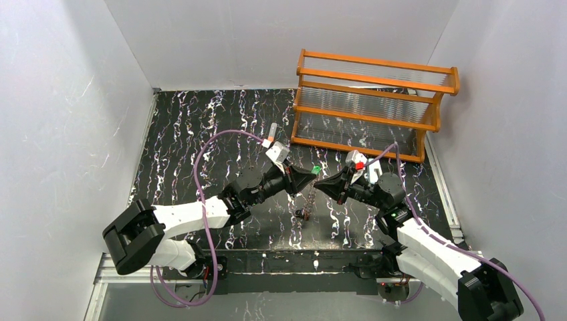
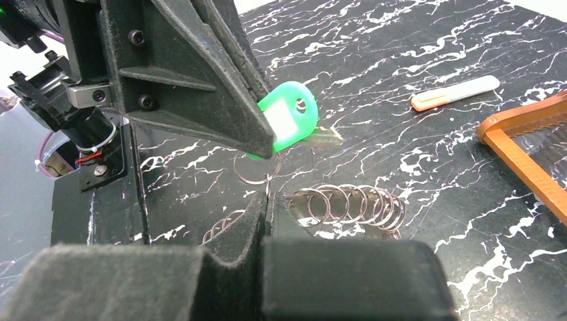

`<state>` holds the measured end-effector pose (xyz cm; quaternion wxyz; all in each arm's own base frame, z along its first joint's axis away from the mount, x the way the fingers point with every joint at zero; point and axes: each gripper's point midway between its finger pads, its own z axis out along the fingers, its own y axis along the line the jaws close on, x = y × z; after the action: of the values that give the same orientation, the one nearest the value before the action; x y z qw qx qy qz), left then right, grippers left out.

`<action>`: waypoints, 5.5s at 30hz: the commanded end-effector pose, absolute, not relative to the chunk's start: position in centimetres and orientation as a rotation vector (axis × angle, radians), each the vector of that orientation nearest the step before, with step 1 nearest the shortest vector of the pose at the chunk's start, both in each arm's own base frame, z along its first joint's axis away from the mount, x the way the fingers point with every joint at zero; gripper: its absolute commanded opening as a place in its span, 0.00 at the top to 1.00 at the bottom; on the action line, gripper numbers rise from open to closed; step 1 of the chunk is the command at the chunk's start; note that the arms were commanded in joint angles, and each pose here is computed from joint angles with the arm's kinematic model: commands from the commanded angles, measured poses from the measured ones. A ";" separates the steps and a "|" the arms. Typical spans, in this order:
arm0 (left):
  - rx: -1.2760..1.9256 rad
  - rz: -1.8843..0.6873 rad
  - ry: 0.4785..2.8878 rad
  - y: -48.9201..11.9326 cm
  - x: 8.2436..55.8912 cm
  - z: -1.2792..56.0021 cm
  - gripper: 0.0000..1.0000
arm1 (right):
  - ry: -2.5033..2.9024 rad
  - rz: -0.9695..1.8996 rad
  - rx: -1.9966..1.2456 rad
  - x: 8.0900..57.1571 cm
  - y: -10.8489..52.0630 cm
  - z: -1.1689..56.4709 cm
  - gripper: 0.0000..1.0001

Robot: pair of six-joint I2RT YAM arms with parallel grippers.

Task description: Remove the keys from the keyring

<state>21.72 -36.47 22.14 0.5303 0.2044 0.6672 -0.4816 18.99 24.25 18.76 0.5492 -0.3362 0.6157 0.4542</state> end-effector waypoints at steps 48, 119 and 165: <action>0.428 -1.036 1.608 -34.3 22.3 22.6 1.00 | 1.344 1.161 -0.814 18.3 24.4 21.7 0.99; 0.366 -0.846 1.616 -37.0 23.5 19.9 1.00 | 1.426 1.303 -0.585 19.2 24.6 24.4 0.99; 0.354 -0.834 1.611 -34.3 22.1 20.9 1.00 | 1.327 1.263 -0.509 18.8 21.7 23.3 0.99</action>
<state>21.43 -35.70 19.72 0.5789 0.1682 0.7028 -0.3777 19.35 21.57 21.69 0.5576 -0.1876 0.6040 0.5376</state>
